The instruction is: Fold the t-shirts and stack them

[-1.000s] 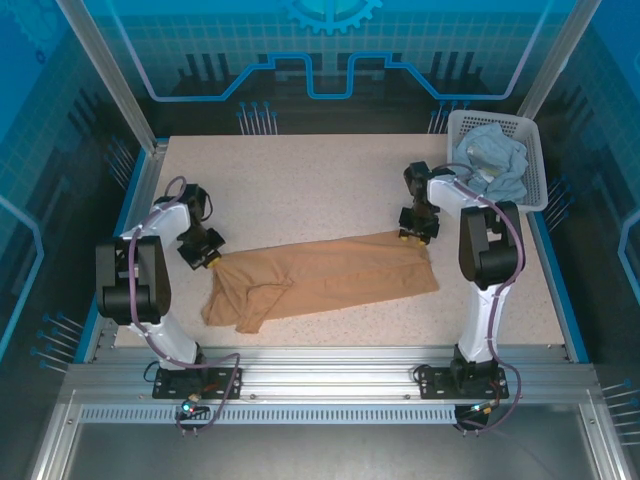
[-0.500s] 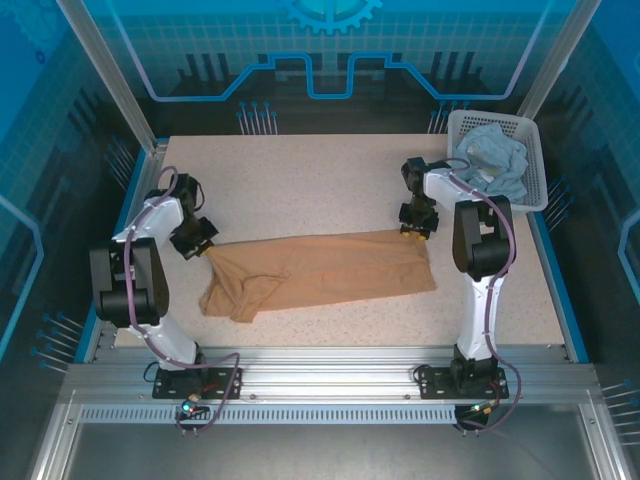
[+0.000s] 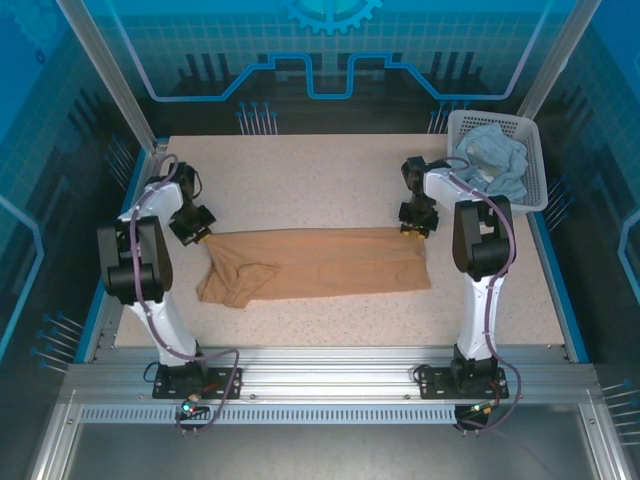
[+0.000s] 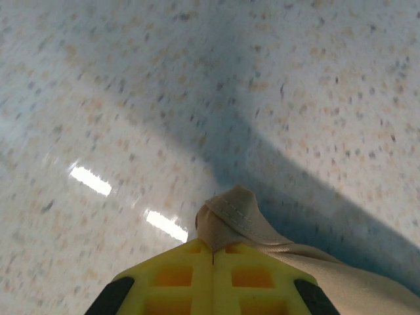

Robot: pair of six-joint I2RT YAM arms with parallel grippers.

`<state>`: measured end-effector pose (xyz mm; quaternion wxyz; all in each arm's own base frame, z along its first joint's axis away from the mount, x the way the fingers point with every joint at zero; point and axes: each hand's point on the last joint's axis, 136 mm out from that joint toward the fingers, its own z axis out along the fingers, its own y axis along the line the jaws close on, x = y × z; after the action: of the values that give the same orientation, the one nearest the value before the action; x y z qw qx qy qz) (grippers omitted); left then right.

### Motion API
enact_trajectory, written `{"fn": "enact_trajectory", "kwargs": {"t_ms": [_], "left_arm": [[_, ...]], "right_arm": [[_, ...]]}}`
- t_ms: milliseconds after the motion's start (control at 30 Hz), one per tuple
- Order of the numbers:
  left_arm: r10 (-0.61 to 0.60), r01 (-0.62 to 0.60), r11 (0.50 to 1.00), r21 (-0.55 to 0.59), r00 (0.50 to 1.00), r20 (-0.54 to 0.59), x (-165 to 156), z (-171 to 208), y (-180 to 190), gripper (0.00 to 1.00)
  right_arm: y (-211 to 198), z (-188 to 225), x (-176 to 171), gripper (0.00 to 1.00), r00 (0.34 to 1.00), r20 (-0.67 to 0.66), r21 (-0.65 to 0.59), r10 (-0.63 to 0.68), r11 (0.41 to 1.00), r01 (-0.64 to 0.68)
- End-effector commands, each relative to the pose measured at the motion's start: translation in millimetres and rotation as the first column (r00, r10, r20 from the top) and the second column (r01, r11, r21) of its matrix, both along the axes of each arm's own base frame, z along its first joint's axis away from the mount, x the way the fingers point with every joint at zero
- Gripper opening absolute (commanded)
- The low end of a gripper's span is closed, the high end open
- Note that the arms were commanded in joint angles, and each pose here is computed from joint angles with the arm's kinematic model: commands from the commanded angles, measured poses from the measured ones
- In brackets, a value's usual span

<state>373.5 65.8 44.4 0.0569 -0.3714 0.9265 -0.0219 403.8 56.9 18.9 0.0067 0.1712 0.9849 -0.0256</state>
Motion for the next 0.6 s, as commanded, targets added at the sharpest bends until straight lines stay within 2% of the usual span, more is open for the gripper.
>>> {"fn": "enact_trajectory", "kwargs": {"t_ms": [0,100,167,267,333,467,567], "left_arm": [[-0.024,0.024,1.0,0.019,0.999,0.036,27,-3,12,0.0],[-0.041,0.04,0.999,0.007,0.998,0.043,46,-8,14,0.0],[-0.051,0.051,0.999,-0.009,0.998,0.04,56,-11,13,0.07],[-0.053,0.052,0.999,0.013,0.997,0.061,61,3,15,0.38],[-0.054,0.048,0.997,0.057,0.993,0.106,56,26,16,0.53],[-0.131,0.12,0.991,0.068,0.972,0.197,29,63,-13,0.56],[-0.175,0.191,0.981,-0.048,0.958,0.225,0,63,-54,0.55]], "right_arm": [[-5,-6,13,0.29,1.0,0.01,0.005,0.008,1.0,-0.008],[-3,-6,21,0.29,1.0,0.015,0.018,0.017,1.0,-0.017],[1,-5,27,0.3,0.999,0.016,0.043,0.027,0.999,-0.028],[10,9,36,0.34,0.996,0.065,0.08,0.058,0.995,-0.063],[15,30,39,0.4,0.99,0.123,0.087,0.075,0.993,-0.086],[25,71,33,0.48,0.971,0.225,0.101,0.083,0.989,-0.108],[40,92,19,0.5,0.958,0.271,0.139,0.09,0.982,-0.132]]}}
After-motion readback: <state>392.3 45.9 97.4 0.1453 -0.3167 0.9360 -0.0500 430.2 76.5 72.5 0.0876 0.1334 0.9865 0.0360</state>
